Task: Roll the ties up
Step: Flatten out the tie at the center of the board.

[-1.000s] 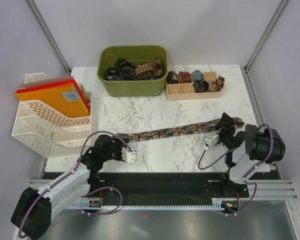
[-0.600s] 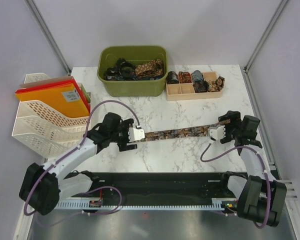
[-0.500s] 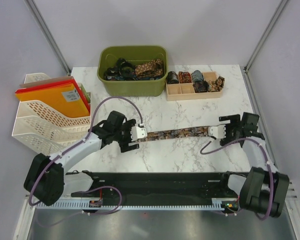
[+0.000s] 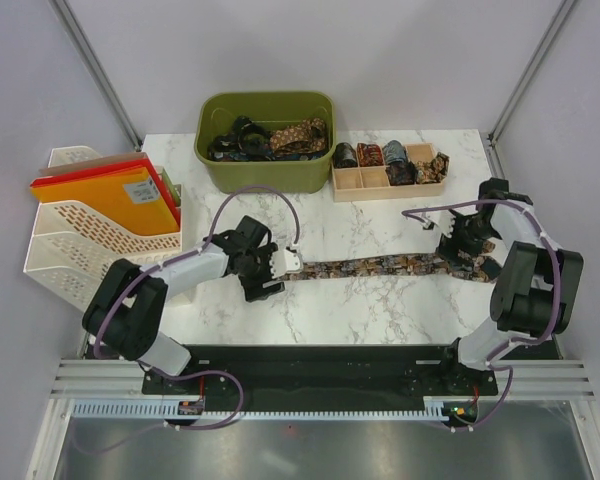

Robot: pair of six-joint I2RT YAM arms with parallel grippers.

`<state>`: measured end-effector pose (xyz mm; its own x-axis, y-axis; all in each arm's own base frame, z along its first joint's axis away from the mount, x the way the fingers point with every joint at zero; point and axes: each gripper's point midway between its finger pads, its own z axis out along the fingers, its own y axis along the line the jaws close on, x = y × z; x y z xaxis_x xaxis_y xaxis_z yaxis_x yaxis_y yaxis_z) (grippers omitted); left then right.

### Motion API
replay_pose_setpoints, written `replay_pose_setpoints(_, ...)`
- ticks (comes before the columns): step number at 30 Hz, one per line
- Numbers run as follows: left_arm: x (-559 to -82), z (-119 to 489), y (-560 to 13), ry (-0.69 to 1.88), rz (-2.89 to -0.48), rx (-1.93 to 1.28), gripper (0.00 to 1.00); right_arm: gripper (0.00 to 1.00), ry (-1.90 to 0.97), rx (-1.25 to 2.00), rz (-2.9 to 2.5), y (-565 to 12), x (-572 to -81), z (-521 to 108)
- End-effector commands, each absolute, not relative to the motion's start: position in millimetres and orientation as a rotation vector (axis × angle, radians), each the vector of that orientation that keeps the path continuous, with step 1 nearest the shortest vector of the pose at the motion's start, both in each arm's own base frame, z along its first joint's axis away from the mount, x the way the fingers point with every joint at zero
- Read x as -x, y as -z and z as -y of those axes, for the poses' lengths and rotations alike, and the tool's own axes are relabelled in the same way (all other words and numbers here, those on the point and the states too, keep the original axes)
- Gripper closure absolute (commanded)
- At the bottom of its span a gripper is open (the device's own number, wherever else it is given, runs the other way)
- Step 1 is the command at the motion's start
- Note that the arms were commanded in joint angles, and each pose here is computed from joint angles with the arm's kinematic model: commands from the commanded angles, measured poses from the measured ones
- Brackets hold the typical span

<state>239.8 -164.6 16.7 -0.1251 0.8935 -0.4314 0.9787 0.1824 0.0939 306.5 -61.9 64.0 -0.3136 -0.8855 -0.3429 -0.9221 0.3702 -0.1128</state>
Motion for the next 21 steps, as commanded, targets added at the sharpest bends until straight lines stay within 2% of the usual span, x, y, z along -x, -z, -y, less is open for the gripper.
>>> replay_pose_setpoints(1,-267,157,-15,0.203,-2.116,-1.717,0.23,0.12,-0.183,1.567,-2.446,-34,-286,66)
replay_pose_setpoints(3,-271,151,-16,0.196,-2.119,-1.709,0.27,0.19,-0.167,1.555,-2.471,-21,-290,69)
replay_pose_setpoints(4,-273,149,-18,0.192,-2.113,-1.708,0.31,0.27,-0.133,1.547,-2.462,-18,-299,72)
replay_pose_setpoints(7,-271,141,-18,0.18,-2.138,-1.697,0.37,0.41,-0.078,1.548,-2.441,-13,-325,73)
replay_pose_setpoints(11,-265,135,-25,0.191,-2.167,-1.663,0.43,0.56,-0.03,1.565,-2.404,-15,-347,64)
replay_pose_setpoints(12,-264,134,-25,0.19,-2.167,-1.658,0.43,0.61,-0.033,1.572,-2.394,-18,-348,62)
replay_pose_setpoints(14,-262,130,-26,0.18,-2.168,-1.653,0.46,0.63,-0.05,1.596,-2.395,-24,-339,61)
replay_pose_setpoints(15,-263,129,-25,0.18,-2.175,-1.647,0.47,0.72,-0.045,1.643,-2.384,-26,-334,63)
replay_pose_setpoints(16,-264,129,-27,0.181,-2.182,-1.637,0.48,0.74,-0.064,1.657,-2.399,-26,-324,65)
replay_pose_setpoints(17,-266,128,-29,0.179,-2.182,-1.628,0.49,0.74,-0.044,1.656,-2.391,-33,-322,67)
replay_pose_setpoints(18,-268,129,-33,0.186,-2.178,-1.618,0.48,0.64,-0.042,1.655,-2.389,-36,-320,69)
replay_pose_setpoints(19,-272,134,-41,0.215,-2.153,-1.604,0.4,0.56,-0.057,1.652,-2.398,-40,-316,72)
replay_pose_setpoints(21,-271,134,-53,0.259,-2.147,-1.582,0.36,0.38,-0.086,1.643,-2.414,-50,-309,75)
